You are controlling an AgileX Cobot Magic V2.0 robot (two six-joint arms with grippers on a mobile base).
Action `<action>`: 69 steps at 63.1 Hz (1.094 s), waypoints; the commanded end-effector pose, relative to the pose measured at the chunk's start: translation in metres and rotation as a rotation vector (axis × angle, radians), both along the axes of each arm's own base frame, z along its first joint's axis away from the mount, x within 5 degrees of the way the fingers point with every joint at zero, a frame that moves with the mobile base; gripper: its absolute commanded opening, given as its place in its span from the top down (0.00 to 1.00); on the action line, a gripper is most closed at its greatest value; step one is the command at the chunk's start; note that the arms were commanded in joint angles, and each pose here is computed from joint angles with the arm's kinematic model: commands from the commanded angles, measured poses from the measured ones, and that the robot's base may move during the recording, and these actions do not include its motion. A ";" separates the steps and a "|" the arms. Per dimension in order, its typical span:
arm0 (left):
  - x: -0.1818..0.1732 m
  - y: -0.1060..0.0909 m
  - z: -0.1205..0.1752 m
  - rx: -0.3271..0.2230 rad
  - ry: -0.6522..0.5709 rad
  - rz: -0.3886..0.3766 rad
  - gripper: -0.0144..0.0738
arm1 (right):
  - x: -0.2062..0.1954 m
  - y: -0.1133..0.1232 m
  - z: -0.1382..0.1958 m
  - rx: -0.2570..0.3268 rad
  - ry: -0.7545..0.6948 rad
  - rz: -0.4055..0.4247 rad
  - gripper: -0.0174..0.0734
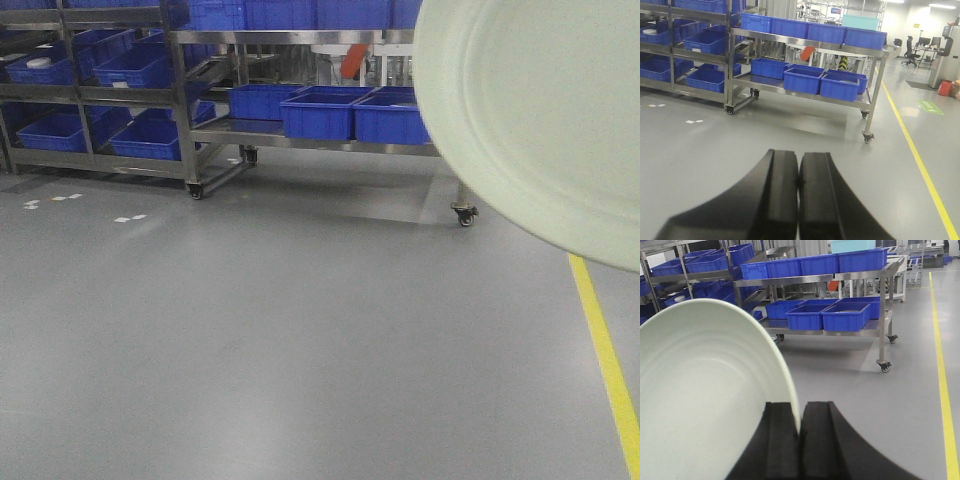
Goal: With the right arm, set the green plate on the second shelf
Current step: 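Drive the base away from the table holding the plate in the right gripper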
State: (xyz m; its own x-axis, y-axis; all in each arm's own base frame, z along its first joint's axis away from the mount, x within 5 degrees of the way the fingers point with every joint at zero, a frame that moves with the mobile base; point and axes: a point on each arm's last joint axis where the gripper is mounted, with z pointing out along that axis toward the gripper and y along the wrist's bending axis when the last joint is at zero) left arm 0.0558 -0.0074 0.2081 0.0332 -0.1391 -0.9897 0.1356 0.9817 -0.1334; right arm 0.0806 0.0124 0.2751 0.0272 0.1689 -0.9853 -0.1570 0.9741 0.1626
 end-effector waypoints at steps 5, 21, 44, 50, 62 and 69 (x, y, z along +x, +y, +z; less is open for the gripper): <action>0.000 0.000 -0.005 -0.020 -0.062 -0.005 0.69 | -0.002 0.005 0.017 0.017 -0.095 0.055 0.75; 0.000 0.000 -0.005 -0.020 -0.062 -0.005 0.69 | -0.002 0.005 0.017 0.016 -0.096 0.055 0.75; 0.000 0.000 -0.005 -0.020 -0.062 -0.005 0.69 | -0.002 0.005 0.017 0.016 -0.096 0.055 0.75; 0.000 0.000 -0.005 -0.020 -0.062 -0.005 0.69 | -0.002 0.005 0.017 0.016 -0.096 0.055 0.75; 0.000 0.000 -0.005 -0.020 -0.062 -0.005 0.69 | -0.002 0.005 0.017 0.016 -0.096 0.055 0.75; 0.000 0.000 -0.005 -0.020 -0.062 -0.005 0.69 | -0.002 0.005 0.017 0.016 -0.096 0.055 0.75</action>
State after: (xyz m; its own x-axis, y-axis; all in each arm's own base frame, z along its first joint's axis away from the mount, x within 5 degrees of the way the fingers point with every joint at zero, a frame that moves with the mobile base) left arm 0.0558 -0.0074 0.2081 0.0332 -0.1391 -0.9897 0.1356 0.9817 -0.1334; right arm 0.0806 0.0124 0.2751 0.0269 0.1707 -0.9850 -0.1571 0.9738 0.1644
